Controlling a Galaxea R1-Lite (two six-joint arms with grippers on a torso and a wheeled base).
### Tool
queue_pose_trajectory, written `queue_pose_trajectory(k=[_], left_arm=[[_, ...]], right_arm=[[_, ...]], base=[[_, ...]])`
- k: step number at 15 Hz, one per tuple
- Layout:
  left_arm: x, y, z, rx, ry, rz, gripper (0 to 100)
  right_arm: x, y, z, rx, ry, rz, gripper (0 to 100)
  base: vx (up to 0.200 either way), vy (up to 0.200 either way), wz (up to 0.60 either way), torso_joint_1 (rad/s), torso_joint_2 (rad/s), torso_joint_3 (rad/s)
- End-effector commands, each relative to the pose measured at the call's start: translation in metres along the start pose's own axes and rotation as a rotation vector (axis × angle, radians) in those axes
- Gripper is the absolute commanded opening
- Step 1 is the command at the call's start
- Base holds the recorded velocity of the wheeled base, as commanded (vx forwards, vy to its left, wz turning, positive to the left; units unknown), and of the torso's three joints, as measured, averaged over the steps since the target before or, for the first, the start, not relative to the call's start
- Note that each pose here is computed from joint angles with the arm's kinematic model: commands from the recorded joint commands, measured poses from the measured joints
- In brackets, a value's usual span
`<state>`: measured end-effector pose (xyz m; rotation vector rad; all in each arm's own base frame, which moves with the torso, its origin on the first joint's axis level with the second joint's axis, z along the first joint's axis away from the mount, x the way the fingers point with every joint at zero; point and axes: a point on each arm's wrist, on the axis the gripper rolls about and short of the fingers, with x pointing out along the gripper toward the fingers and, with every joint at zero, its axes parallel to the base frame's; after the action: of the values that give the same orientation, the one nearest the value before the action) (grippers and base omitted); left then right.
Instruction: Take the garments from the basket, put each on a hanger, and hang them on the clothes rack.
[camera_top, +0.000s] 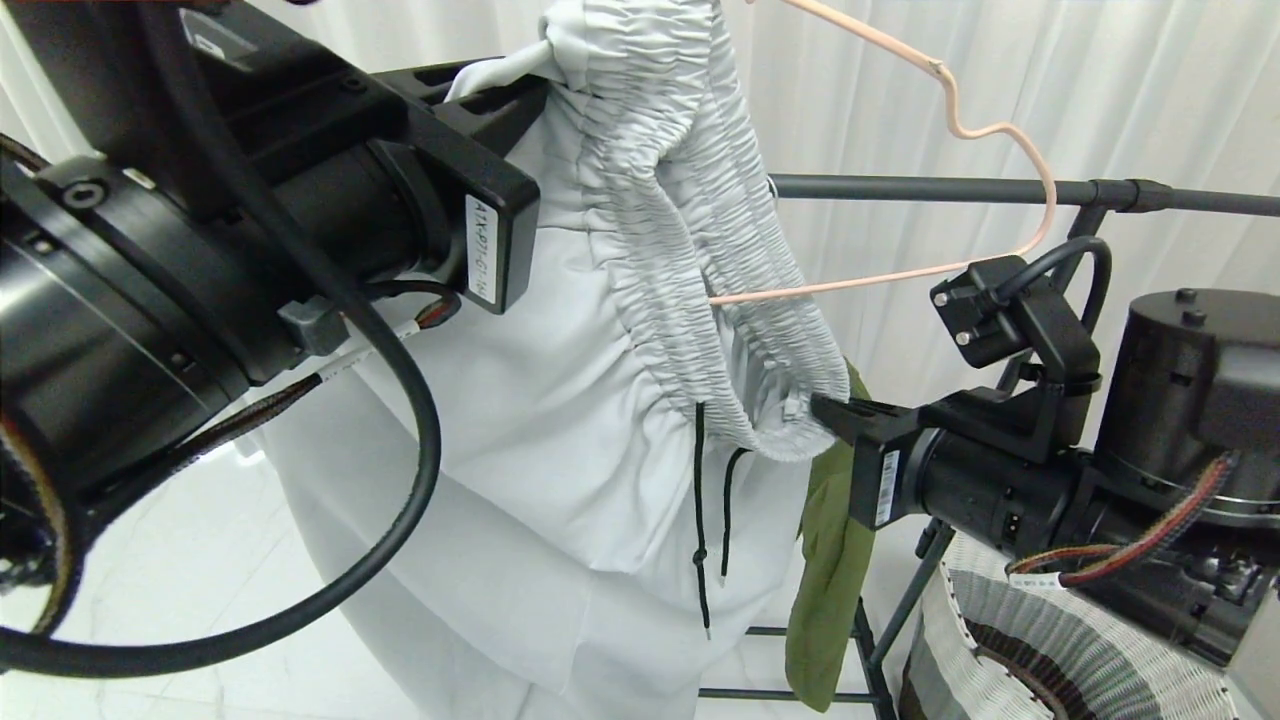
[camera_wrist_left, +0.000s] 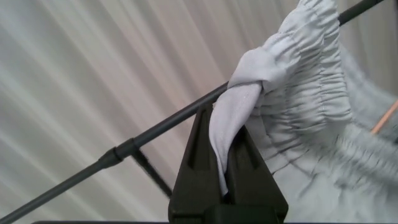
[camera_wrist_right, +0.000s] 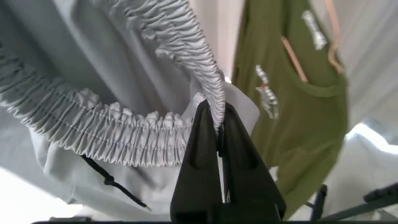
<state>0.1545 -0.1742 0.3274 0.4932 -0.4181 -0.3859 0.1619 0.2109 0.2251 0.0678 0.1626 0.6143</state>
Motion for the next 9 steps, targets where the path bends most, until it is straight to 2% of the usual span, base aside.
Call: queue_pose_trajectory(k=[1, 4, 6, 9], left_arm=[[0.001, 0.002, -0.005, 0.013, 0.02, 0.013, 0], [0.0, 0.01, -0.019, 0.08, 0.065, 0.044, 0], [-0.001, 0.009, -0.026, 0.093, 0.089, 0.042, 0], [-0.006, 0.007, -0.031, 0.105, 0.105, 0.03, 0]], right_arm=[[-0.001, -0.012, 0.005, 0.008, -0.018, -0.048, 0], [-0.001, -0.039, 0.015, 0.005, -0.054, -0.15, 0], [-0.001, -0.055, 0.022, -0.009, -0.087, -0.209, 0], [-0.001, -0.068, 0.027, -0.006, -0.116, -0.258, 0]], base=[[0.0, 0.0, 0.0, 0.0, 0.0, 0.0], [0.0, 0.0, 0.0, 0.0, 0.0, 0.0], [0.0, 0.0, 0.0, 0.0, 0.0, 0.0], [0.0, 0.0, 0.0, 0.0, 0.0, 0.0]])
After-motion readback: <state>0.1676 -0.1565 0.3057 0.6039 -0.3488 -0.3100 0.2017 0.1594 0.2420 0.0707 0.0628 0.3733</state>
